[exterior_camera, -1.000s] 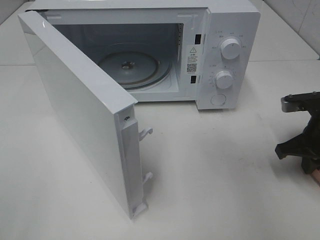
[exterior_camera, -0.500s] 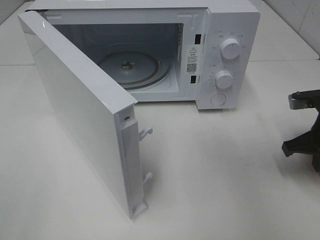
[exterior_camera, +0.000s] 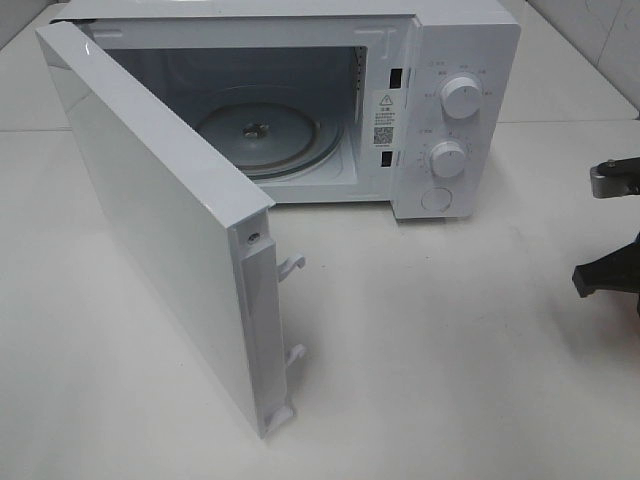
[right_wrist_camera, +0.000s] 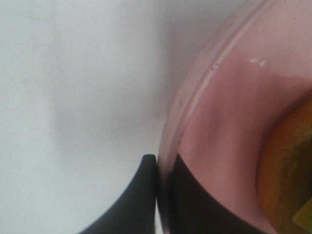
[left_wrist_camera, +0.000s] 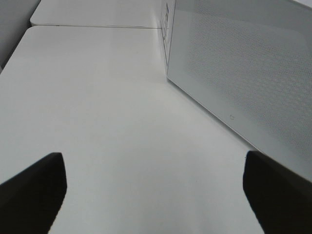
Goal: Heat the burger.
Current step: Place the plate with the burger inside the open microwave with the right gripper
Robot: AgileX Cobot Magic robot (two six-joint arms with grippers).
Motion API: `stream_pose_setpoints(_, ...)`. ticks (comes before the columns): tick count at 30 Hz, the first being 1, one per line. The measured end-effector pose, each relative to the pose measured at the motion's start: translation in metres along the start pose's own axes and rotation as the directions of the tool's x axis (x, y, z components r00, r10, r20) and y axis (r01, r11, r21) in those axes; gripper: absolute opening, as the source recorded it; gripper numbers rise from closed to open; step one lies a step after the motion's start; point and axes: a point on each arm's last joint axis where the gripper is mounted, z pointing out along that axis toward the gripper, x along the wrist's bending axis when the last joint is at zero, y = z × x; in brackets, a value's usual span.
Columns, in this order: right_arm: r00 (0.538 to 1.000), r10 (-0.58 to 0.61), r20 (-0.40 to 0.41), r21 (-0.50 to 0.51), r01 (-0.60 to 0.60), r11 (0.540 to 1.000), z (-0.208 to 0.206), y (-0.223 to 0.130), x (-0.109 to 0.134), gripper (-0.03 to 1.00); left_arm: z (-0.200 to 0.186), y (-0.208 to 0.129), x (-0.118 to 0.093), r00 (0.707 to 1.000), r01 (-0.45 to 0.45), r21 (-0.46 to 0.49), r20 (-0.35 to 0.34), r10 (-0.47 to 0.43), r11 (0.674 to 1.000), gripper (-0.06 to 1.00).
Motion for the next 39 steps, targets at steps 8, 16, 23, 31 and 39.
stream_pose_setpoints(8,0.997,-0.065,0.043,0.003,0.065,0.998,-0.010,-0.003,0.011,0.01,0.000,0.000,0.000,1.000,0.000,0.000,0.000,0.000,1.000,0.90)
stream_pose_setpoints(16,0.986,-0.149,0.068,0.045,0.146,0.988,-0.016,-0.009,0.031,0.01,0.000,0.000,0.000,1.000,0.000,0.000,0.000,0.000,1.000,0.90)
stream_pose_setpoints(23,0.976,-0.205,0.078,0.037,0.202,0.979,-0.030,-0.014,0.044,0.01,0.000,0.000,0.000,1.000,0.000,0.000,0.000,0.000,1.000,0.90)
stream_pose_setpoints(31,0.974,-0.203,0.105,0.025,0.201,0.979,-0.046,-0.018,0.040,0.01,0.000,0.000,0.000,1.000,0.000,0.000,0.000,0.000,1.000,0.90)
stream_pose_setpoints(39,0.969,-0.219,0.114,0.016,0.219,0.976,-0.059,-0.024,0.043,0.01,0.000,0.000,0.000,1.000,0.000,0.000,0.000,0.000,1.000,0.90)
